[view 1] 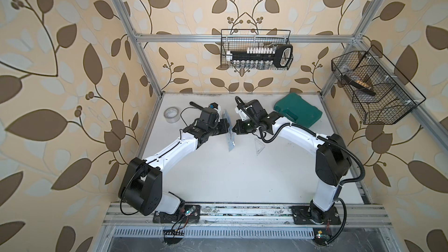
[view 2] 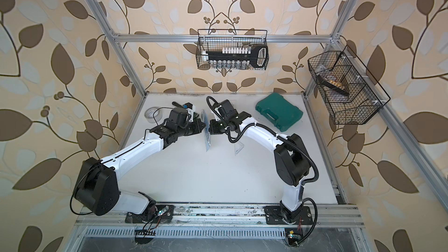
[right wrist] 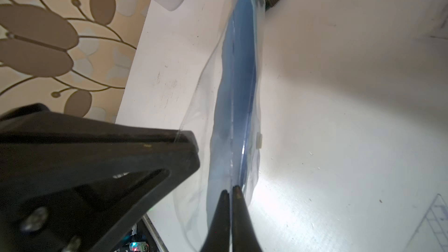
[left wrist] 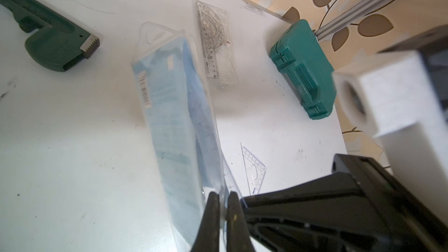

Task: Open the ruler set and take out the ruler
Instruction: Take out the ruler from the ruler set bag, then place the ruler at the center of the board.

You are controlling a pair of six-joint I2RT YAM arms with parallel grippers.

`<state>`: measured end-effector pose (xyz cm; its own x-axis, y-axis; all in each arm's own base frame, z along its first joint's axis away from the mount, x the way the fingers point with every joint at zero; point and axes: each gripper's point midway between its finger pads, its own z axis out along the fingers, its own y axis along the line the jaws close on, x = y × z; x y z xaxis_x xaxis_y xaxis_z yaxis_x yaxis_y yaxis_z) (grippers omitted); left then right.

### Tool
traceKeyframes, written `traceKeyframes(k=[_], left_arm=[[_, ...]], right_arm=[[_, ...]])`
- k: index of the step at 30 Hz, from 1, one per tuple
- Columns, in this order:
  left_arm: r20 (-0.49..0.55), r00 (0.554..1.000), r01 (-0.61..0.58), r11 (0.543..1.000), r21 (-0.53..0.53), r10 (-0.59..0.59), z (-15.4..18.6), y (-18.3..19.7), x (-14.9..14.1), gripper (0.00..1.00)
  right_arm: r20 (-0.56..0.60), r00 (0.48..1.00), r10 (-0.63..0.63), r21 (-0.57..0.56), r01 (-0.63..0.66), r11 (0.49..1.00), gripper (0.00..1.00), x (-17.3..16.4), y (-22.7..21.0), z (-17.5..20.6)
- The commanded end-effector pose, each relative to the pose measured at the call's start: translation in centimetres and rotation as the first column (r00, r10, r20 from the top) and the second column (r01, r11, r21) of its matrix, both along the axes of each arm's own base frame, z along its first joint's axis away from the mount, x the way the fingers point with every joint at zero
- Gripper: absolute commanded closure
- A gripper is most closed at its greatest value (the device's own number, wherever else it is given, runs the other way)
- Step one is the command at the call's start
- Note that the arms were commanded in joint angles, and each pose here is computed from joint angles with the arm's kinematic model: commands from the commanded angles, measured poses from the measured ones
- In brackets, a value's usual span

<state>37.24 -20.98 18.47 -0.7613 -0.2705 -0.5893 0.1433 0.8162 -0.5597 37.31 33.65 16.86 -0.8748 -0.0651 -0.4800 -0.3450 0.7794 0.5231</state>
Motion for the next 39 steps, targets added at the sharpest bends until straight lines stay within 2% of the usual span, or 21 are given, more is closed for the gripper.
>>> traceKeyframes(k=[1, 10, 15, 18, 22, 29, 39], left_arm=[[0.063, 0.998, -0.016, 1.000, -0.017, 0.017, 1.9, -0.4, 1.1, 1.00], [0.028, 0.999, -0.016, 1.000, 0.000, 0.016, 0.1, -0.8, 1.9, 1.00], [0.044, 0.999, -0.023, 0.999, 0.034, 0.021, 0.8, -0.2, 1.6, 1.00], [0.063, 0.997, -0.038, 0.997, 0.064, 0.034, 1.7, 0.7, 1.2, 1.00], [0.102, 0.994, -0.043, 0.996, 0.080, 0.035, 3.7, 1.5, 0.2, 1.00], [0.129, 0.991, -0.049, 0.994, 0.102, 0.035, 5.2, 2.5, -1.0, 1.00], [0.149, 0.988, -0.052, 0.992, 0.116, 0.034, 6.0, 2.9, -1.4, 1.00]], right_arm=[[0.057, 0.998, -0.035, -0.010, 0.035, 0.999, 1.00, 0.5, -2.1, 2.4], [0.108, 0.990, -0.094, 0.054, 0.089, 0.995, 1.00, 0.3, -6.6, 6.3], [0.061, 0.993, -0.102, 0.123, 0.094, 0.988, 1.00, -0.1, -9.9, 6.2], [0.007, 0.996, -0.087, 0.159, 0.085, 0.984, 1.00, -0.3, -11.3, 4.6], [-0.064, 0.996, -0.057, 0.151, 0.066, 0.986, 1.00, -0.9, -12.2, 1.4], [-0.210, 0.977, 0.032, 0.206, 0.012, 0.979, 1.00, -2.4, -10.7, -4.8], [-0.342, 0.936, 0.080, 0.169, -0.022, 0.985, 1.00, -4.1, -9.3, -10.8]])
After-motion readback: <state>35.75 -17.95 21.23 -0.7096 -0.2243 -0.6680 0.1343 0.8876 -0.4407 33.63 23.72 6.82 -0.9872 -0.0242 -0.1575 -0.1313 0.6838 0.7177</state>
